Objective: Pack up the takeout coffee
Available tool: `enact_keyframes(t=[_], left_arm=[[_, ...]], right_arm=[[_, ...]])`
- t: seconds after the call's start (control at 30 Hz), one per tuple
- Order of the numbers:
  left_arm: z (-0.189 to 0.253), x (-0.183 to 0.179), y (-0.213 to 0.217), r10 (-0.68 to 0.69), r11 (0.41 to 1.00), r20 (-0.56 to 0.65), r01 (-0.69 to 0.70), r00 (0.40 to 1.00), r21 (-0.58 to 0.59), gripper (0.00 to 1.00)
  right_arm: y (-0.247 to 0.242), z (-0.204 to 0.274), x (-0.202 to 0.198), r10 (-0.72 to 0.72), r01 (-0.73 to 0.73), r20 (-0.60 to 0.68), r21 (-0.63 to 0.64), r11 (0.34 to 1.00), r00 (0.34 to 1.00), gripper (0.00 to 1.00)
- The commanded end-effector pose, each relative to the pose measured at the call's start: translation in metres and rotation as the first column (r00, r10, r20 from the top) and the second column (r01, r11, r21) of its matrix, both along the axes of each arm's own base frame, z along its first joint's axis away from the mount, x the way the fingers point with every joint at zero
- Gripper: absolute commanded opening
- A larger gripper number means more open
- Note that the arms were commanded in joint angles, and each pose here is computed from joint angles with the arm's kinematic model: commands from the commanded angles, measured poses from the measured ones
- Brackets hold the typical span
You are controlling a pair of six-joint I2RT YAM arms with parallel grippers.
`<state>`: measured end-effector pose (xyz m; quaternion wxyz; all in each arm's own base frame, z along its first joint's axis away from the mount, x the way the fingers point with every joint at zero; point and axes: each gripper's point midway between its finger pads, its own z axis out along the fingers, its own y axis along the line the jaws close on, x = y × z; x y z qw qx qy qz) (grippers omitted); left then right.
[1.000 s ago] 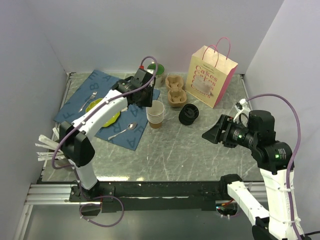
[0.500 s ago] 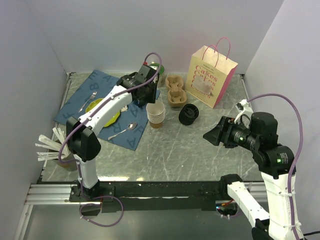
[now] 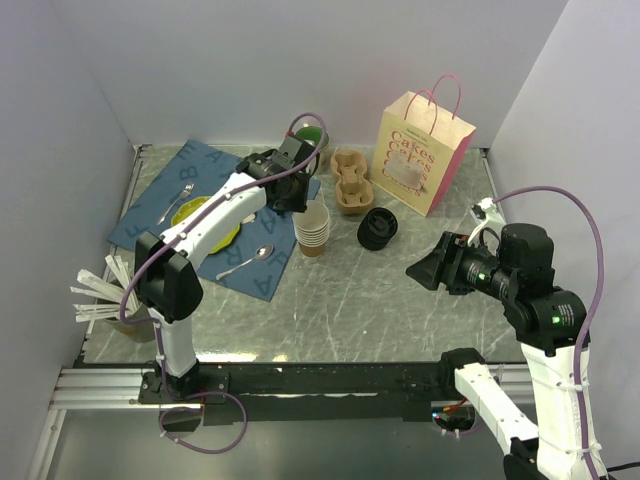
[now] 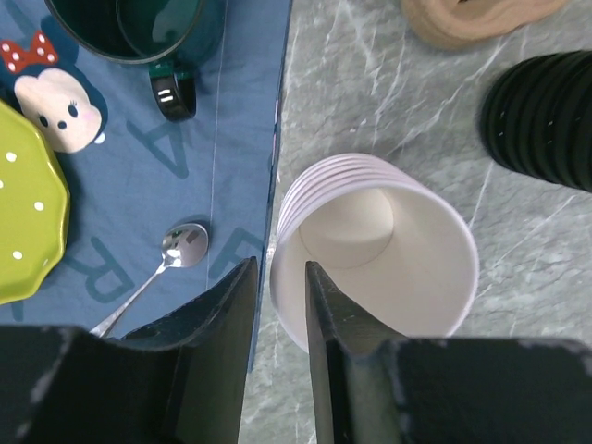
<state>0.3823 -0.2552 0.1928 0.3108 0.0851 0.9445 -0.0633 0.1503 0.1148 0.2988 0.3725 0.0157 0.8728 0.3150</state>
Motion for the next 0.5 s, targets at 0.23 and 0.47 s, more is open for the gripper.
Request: enact_keyframes(t=[0.23, 0.47], left_arm=[[0.0, 0.001, -0.005, -0.016, 1.0, 0.011, 0.016, 1.0, -0.013, 0.2], [0.009, 0.001, -0.013, -0.035, 0.998, 0.006, 0.035, 0.999, -0.05, 0.01]], right_arm=[[0.001, 0.004, 0.004, 0.006, -0.006, 0.039, 0.0, 1.0, 0.999, 0.7], [0.0, 0.006, 0.004, 0.004, -0.004, 0.038, -0.003, 1.0, 0.999, 0.69]])
